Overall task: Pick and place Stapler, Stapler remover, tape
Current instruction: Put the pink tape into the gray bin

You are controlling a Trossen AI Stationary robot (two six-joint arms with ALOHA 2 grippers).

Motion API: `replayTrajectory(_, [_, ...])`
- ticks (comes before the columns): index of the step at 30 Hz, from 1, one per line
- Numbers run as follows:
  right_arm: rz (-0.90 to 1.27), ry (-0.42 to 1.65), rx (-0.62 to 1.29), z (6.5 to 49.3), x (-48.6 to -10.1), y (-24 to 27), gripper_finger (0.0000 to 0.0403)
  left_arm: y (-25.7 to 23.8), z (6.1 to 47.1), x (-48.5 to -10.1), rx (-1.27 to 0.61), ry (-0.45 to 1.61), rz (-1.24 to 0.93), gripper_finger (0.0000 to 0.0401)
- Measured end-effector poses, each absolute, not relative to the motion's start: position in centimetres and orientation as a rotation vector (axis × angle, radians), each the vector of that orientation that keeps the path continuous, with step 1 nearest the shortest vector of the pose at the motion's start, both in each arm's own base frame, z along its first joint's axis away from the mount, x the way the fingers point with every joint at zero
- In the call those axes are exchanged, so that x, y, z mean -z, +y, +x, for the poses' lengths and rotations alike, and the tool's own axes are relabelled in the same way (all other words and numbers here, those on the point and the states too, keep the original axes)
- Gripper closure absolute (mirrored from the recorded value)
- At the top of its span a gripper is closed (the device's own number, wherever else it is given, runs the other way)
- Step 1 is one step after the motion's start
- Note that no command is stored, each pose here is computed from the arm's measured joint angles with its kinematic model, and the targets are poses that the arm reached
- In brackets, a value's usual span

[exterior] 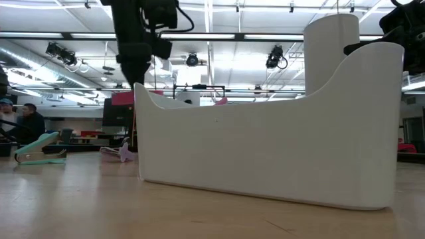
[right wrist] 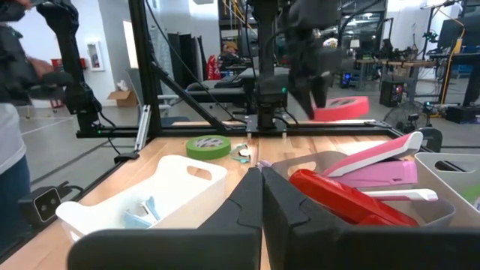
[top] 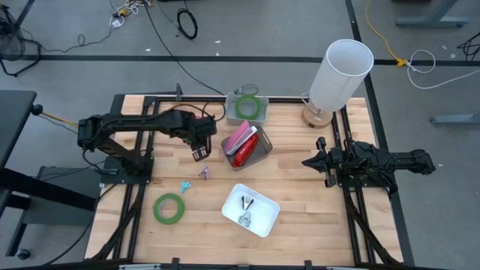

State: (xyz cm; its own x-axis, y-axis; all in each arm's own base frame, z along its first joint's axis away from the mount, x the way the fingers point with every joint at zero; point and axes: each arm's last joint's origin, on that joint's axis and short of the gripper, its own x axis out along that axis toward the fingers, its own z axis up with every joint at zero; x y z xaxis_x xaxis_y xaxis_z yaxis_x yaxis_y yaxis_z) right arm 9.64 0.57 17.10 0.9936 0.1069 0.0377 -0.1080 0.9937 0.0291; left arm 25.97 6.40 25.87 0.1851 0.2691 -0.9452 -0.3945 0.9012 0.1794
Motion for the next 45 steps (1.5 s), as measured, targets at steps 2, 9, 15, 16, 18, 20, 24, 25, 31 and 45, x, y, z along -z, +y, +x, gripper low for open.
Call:
replayTrajectory(2, [0.031, -0.036, -0.108, 9.6, -17.1, 0.6, 0.0401, 7.0, 26.2, -26.9, -0.459, 1.276, -0.09, 0.03])
replayTrajectory(9, [0.031, -0.036, -0.108, 9.6, -17.1, 0.6, 0.0401, 9.6, 27.2, -30.7, -0.406, 1.124, 0.078, 0.03])
replayTrajectory(15, [0.031, -0.036, -0.107, 9.6, -17.1, 0.6, 0.0401, 11.1, 28.0, -32.4, -0.362, 0.977, 0.202, 0.03])
replayTrajectory(16, [0.031, -0.036, -0.108, 9.6, -17.1, 0.6, 0.0401, 11.3, 28.1, -32.5, -0.364, 0.956, 0.21, 0.03])
replayTrajectory(18, [0.031, -0.036, -0.108, 9.6, -17.1, 0.6, 0.0401, 11.7, 28.3, -32.8, -0.377, 0.924, 0.215, 0.03])
replayTrajectory(20, [0.031, -0.036, -0.108, 9.6, -17.1, 0.6, 0.0401, 12.1, 28.3, -33.0, -0.396, 0.89, 0.216, 0.03])
replayTrajectory(24, [0.031, -0.036, -0.108, 9.6, -17.1, 0.6, 0.0401, 12.9, 28.6, -33.4, -0.405, 0.833, 0.256, 0.03])
replayTrajectory(25, [0.031, -0.036, -0.108, 9.6, -17.1, 0.6, 0.0401, 13.1, 28.7, -33.5, -0.4, 0.815, 0.262, 0.03])
replayTrajectory(31, [0.031, -0.036, -0.108, 9.6, -17.1, 0.6, 0.0401, 14.6, 30.0, -32.8, -0.376, 0.741, 0.247, 0.03])
replayTrajectory(45, [0.031, -0.036, -0.107, 9.6, -17.1, 0.6, 0.0401, 18.4, 33.0, -27.8, -0.359, 0.783, 0.248, 0.03])
